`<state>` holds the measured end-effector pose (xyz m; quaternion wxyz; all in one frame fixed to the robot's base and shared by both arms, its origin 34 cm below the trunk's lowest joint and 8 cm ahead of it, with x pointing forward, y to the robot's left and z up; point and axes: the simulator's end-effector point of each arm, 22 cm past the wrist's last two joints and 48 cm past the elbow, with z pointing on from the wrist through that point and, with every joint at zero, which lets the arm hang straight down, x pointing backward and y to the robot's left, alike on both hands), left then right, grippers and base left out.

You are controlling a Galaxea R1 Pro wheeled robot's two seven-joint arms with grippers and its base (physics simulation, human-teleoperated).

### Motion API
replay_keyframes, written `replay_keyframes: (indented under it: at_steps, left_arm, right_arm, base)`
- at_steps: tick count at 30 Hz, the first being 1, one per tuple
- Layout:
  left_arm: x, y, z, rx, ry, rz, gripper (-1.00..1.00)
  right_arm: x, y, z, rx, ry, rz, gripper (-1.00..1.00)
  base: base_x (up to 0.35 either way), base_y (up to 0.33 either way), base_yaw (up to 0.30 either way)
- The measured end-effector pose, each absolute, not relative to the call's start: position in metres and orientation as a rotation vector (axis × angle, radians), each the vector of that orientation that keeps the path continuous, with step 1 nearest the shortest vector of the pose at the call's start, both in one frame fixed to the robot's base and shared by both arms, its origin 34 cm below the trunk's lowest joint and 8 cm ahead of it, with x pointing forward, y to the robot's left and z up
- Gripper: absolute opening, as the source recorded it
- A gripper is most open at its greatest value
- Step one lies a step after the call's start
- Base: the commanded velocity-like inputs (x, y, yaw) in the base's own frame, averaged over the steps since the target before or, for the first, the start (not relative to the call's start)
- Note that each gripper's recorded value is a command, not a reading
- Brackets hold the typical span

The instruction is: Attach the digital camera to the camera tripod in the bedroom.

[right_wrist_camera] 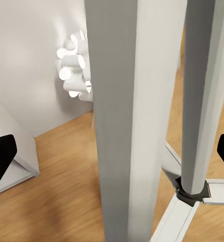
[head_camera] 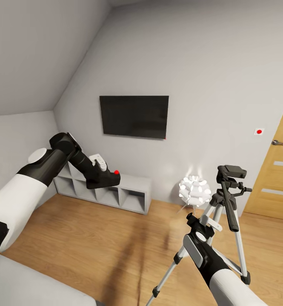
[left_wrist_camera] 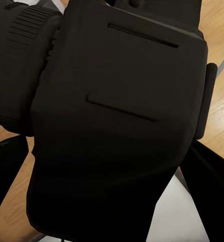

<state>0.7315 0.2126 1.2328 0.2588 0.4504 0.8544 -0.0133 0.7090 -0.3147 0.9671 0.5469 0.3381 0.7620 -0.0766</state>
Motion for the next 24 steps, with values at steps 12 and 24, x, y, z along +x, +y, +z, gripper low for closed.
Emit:
replay_keyframes:
  at_steps: [12, 24]
  left_arm:
    - [0.731, 0.213, 1.233, 1.22, 2.316, -0.036, -1.0]
    - [0.731, 0.211, 1.233, 1.223, 2.314, -0.037, -1.0]
  right_arm:
    - [0.707, -0.316, 0.964, 0.811, 1.81, -0.184, 1.0]
    - [0.695, -0.323, 0.939, 0.828, 1.859, -0.217, -1.0]
  base:
    - [0.0, 0.0, 0.0]
    - [0.0, 0.0, 0.0]
